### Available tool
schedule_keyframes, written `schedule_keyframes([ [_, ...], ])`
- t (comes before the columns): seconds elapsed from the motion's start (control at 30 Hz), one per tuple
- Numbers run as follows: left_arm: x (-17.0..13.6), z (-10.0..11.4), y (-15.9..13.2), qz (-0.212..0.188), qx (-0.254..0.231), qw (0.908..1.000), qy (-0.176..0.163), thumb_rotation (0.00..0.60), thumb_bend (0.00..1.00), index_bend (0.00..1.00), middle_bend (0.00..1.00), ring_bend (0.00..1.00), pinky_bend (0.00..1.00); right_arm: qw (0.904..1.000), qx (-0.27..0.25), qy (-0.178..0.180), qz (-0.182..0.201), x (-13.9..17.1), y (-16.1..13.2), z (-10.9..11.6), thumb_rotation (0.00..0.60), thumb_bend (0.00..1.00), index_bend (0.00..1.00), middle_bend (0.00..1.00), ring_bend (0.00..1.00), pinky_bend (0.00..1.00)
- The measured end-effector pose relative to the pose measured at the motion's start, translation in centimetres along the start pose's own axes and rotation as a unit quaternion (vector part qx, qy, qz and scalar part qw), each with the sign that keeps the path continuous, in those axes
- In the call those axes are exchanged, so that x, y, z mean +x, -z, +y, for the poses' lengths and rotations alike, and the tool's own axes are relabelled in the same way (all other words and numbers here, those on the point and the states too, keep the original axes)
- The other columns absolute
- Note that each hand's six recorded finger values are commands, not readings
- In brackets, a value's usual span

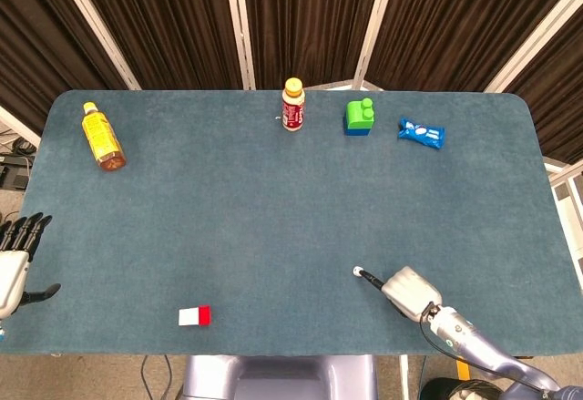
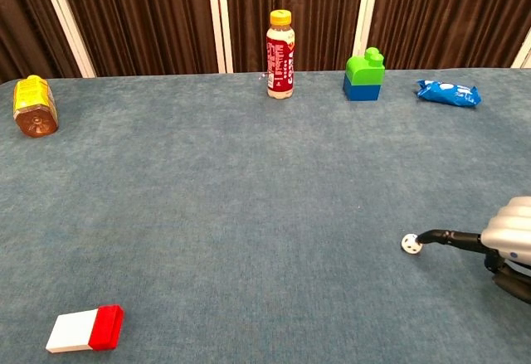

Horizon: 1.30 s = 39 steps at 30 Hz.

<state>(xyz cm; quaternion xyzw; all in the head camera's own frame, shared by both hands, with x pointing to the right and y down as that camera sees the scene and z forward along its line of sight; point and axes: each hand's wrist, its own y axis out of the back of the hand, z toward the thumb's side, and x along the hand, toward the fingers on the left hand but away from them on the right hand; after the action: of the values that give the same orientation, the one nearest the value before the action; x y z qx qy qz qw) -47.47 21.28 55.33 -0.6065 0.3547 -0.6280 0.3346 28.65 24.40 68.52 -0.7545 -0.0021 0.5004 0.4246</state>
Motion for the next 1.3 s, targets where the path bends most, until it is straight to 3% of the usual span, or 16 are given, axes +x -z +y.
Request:
schedule_keyframes([
  [0.5, -0.1, -0.1, -0.2, -0.002, 0.002, 1.0000, 0.002, 0.600, 0.00, 0.00, 0.00, 0.00, 0.00, 0.9987, -0.018, -0.012, -0.046, 0.0, 3.4, -0.7, 0.600, 0.68, 0.00, 0.76, 0.74, 1.00],
  [0.7, -0.1, 0.0, -0.2, -0.001, 0.001, 1.0000, 0.002, 0.600, 0.00, 0.00, 0.00, 0.00, 0.00, 0.9978, -0.029, 0.017, -0.057, 0.3, 4.2, 0.9, 0.600, 0.68, 0.00, 0.76, 0.74, 1.00],
  [0.8, -0.1, 0.1, -0.2, -0.002, -0.001, 1.0000, -0.001, 0.600, 0.00, 0.00, 0.00, 0.00, 0.00, 0.9965, -0.033, 0.045, -0.063, 1.0, 4.6, 2.5, 0.600, 0.67, 0.00, 0.76, 0.74, 0.95],
  [0.9, -0.2, 0.4, -0.2, -0.003, -0.005, 1.0000, -0.006, 0.600, 0.00, 0.00, 0.00, 0.00, 0.00, 0.9939, -0.033, 0.080, -0.069, 2.1, 5.0, 4.4, 0.600, 0.64, 0.00, 0.74, 0.71, 0.81],
  [1.0, -0.3, 0.8, 0.0, -0.004, -0.009, 0.9999, -0.012, 0.600, 0.00, 0.00, 0.00, 0.00, 0.00, 0.9886, -0.034, 0.124, -0.078, 3.7, 5.4, 6.3, 0.600, 0.58, 0.00, 0.65, 0.63, 0.60],
  [1.03, -0.4, 1.0, 0.0, -0.004, -0.010, 0.9998, -0.016, 0.600, 0.00, 0.00, 0.00, 0.00, 0.00, 0.9862, -0.035, 0.140, -0.081, 4.3, 5.5, 6.9, 0.600, 0.52, 0.00, 0.59, 0.57, 0.50],
  [1.1, -0.5, 1.2, 0.1, -0.006, -0.014, 0.9997, -0.020, 0.600, 0.00, 0.00, 0.00, 0.00, 0.00, 0.9792, -0.038, 0.176, -0.093, 5.8, 5.9, 8.0, 0.600, 0.31, 0.00, 0.43, 0.39, 0.29],
  [1.17, -0.7, 1.5, 0.1, -0.008, -0.017, 0.9995, -0.025, 0.600, 0.00, 0.00, 0.00, 0.00, 0.00, 0.9705, -0.043, 0.212, -0.108, 7.7, 6.2, 8.9, 0.600, 0.05, 0.00, 0.16, 0.10, 0.06],
  [1.23, -0.9, 1.7, 0.2, -0.012, -0.021, 0.9994, -0.027, 0.600, 0.00, 0.00, 0.00, 0.00, 0.00, 0.9621, -0.051, 0.237, -0.124, 9.5, 6.5, 9.2, 0.600, 0.00, 0.00, 0.03, 0.00, 0.00],
  [1.3, -1.0, 1.7, 0.4, -0.014, -0.022, 0.9993, -0.027, 0.600, 0.00, 0.00, 0.00, 0.00, 0.00, 0.9528, -0.066, 0.257, -0.147, 11.6, 6.8, 9.0, 0.600, 0.00, 0.00, 0.00, 0.00, 0.00],
])
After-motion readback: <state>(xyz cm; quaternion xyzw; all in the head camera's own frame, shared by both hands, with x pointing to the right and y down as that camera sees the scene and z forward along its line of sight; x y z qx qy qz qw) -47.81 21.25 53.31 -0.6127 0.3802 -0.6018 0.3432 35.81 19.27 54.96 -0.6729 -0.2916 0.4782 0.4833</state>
